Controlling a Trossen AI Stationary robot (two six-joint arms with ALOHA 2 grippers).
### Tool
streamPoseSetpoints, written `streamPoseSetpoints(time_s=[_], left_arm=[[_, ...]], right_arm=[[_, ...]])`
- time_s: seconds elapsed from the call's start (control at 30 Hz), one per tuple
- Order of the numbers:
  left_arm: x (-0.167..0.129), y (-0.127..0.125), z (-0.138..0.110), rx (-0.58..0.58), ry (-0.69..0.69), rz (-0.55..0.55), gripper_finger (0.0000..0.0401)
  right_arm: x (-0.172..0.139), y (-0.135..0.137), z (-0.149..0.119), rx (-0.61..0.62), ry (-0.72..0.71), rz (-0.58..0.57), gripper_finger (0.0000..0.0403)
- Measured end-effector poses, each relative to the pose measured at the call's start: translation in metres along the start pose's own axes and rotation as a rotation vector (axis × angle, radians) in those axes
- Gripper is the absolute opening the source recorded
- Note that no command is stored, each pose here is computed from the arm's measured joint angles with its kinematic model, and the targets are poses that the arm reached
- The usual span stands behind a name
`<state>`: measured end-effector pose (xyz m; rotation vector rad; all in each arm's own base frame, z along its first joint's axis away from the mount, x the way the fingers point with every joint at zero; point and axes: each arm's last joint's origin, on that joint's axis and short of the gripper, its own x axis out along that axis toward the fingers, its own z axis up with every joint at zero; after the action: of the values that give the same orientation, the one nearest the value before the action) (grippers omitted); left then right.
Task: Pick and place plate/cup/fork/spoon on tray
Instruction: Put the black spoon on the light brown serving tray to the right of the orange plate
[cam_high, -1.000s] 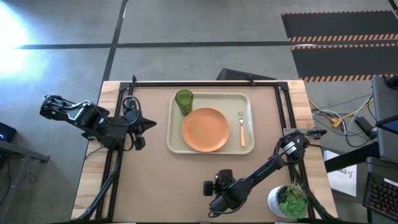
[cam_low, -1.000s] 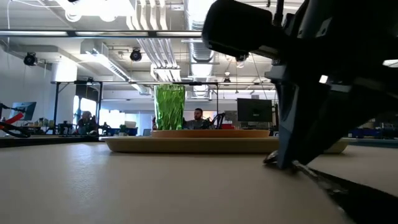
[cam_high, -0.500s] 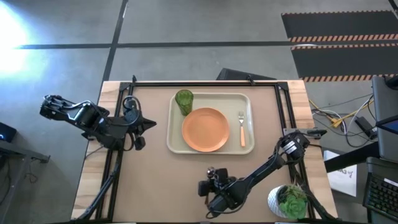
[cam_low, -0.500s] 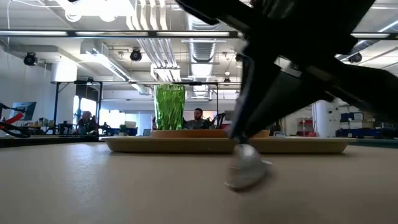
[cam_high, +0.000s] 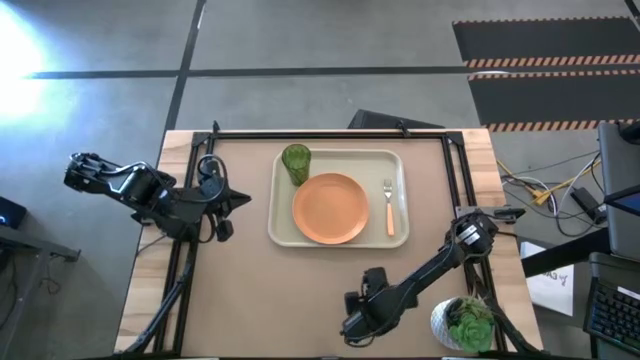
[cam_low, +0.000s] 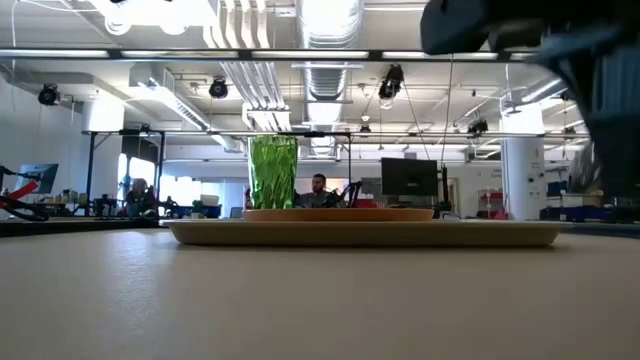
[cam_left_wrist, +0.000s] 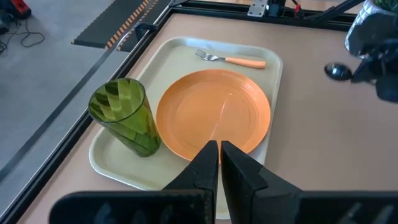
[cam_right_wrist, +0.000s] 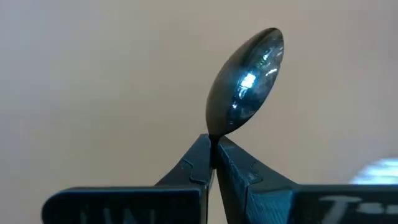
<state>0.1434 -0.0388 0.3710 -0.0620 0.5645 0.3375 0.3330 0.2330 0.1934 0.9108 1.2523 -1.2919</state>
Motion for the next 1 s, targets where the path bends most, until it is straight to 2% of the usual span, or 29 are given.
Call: streamPoseSetpoints(time_s=[0.2, 0.3, 0.47, 1.0], left_arm=[[0.000, 0.000, 0.000, 0.000, 0.000, 0.000, 0.0000], [0.000, 0.000, 0.000, 0.002, 0.000, 0.000, 0.0000], [0.000, 0.000, 0.000, 0.003, -0.001, 0.000, 0.0000], [0.000, 0.000, 0.000, 0.001, -0.001, 0.000, 0.0000]], right_arm=[[-0.024, -0.006, 0.005, -0.014, -0.005, -0.037, 0.0007], [-0.016, -0.006, 0.003, -0.047, 0.009, -0.063, 0.0007], [0.009, -0.006, -0.004, -0.123, 0.146, -0.152, 0.0008], [0.017, 0.000, -0.006, -0.094, 0.133, -0.088, 0.0009]])
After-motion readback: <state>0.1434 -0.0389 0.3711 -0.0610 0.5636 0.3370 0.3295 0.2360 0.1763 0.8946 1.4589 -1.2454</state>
